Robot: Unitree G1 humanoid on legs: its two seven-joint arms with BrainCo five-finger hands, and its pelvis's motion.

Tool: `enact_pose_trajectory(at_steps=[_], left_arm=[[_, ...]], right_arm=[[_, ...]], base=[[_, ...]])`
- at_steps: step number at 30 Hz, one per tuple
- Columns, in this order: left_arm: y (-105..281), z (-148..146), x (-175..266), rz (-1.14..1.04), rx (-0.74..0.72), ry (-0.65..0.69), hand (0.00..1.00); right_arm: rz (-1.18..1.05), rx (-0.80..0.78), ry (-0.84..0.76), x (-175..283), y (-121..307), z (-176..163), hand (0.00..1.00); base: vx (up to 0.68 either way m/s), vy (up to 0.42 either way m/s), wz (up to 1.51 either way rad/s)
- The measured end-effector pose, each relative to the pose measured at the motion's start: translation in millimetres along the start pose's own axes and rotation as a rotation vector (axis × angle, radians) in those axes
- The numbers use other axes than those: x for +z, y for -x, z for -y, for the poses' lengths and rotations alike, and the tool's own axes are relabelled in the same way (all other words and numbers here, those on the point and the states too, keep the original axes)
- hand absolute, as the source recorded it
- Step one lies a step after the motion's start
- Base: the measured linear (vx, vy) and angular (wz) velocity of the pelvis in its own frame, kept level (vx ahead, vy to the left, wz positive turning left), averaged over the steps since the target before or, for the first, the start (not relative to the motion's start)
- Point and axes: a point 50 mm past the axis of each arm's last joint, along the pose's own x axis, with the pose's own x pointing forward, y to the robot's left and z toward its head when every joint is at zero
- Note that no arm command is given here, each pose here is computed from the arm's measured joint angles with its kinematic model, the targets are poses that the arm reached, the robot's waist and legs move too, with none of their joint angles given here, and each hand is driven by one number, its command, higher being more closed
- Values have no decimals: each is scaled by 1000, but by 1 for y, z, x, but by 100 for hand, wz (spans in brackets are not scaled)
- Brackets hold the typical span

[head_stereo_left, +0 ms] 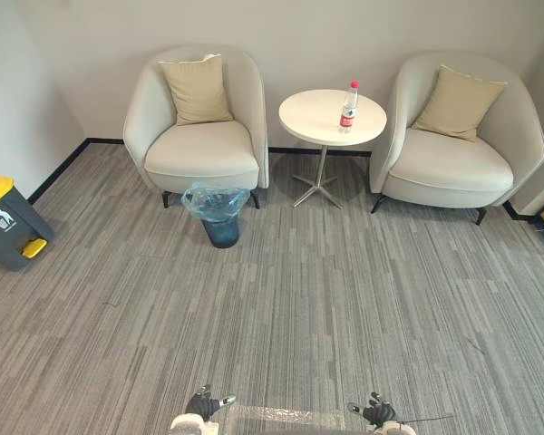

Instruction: Gather rubbish on tea table into small bin, then transfer packed bag to large trash can.

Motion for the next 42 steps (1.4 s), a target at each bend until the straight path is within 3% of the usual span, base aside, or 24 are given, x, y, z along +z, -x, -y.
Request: enact_pose_trajectory(at_steps=[37, 42], left_arm=[[-2, 0, 5, 12, -5, -48, 0], [-1, -3, 27, 106, 37, 72, 0]], right_arm=[[-10, -12, -62, -3, 1, 2, 0], [73, -9, -89, 12, 2, 0, 0]], base=[[0, -19, -3], [119, -62, -12]])
